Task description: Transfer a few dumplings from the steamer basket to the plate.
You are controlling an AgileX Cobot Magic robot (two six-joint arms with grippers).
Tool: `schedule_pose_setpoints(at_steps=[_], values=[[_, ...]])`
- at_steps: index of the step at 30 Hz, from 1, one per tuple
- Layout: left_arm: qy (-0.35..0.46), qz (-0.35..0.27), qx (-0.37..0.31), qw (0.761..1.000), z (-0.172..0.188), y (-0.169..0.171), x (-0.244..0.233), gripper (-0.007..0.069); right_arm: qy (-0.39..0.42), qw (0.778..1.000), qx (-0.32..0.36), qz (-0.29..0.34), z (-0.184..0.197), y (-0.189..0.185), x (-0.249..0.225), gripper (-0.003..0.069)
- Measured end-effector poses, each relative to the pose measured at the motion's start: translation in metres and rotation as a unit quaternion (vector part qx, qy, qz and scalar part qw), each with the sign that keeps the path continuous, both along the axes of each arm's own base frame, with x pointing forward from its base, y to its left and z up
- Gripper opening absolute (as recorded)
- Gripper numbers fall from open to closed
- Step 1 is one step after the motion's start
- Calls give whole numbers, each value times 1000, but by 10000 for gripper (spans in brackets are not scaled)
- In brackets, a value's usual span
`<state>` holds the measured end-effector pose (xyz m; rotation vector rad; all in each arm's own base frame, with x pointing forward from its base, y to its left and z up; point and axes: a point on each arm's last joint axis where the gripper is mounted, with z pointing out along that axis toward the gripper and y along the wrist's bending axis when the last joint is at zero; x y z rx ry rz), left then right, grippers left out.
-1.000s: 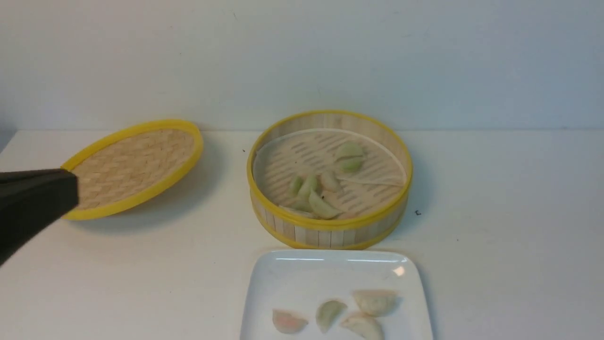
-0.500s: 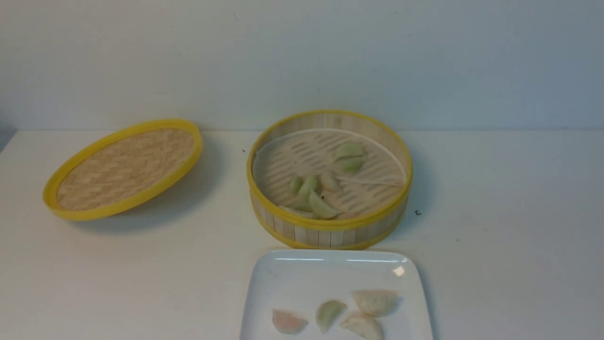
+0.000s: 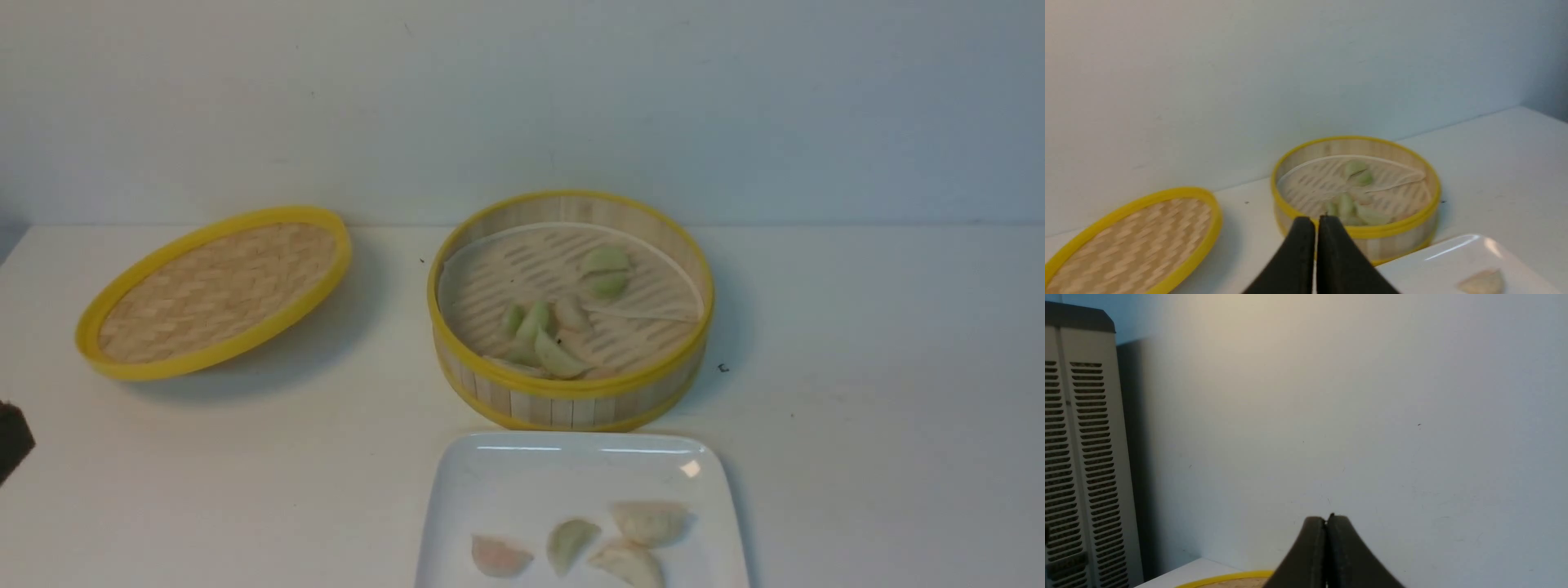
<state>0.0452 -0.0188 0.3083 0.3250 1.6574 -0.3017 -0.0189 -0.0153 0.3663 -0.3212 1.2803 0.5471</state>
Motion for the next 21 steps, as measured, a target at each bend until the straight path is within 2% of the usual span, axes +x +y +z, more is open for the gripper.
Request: schedule_pose_setpoints(at_steps=[1,2,6,10,21], values=[[2,-2,1,1000,-3,0,0,-6,0,1000,0,0,0,0,0,-15],[1,35,4,999,-25,3,1,-6,0,1000,0,0,0,0,0,-15],[17,113,30,993,-80,10,4,-6,0,1000,0,0,0,0,0,-15],[66,140,43,987,-126,12,7,-6,0,1000,0,0,0,0,0,-15],[92,140,46,985,-138,12,7,-6,1,1000,0,0,0,0,0,-15]])
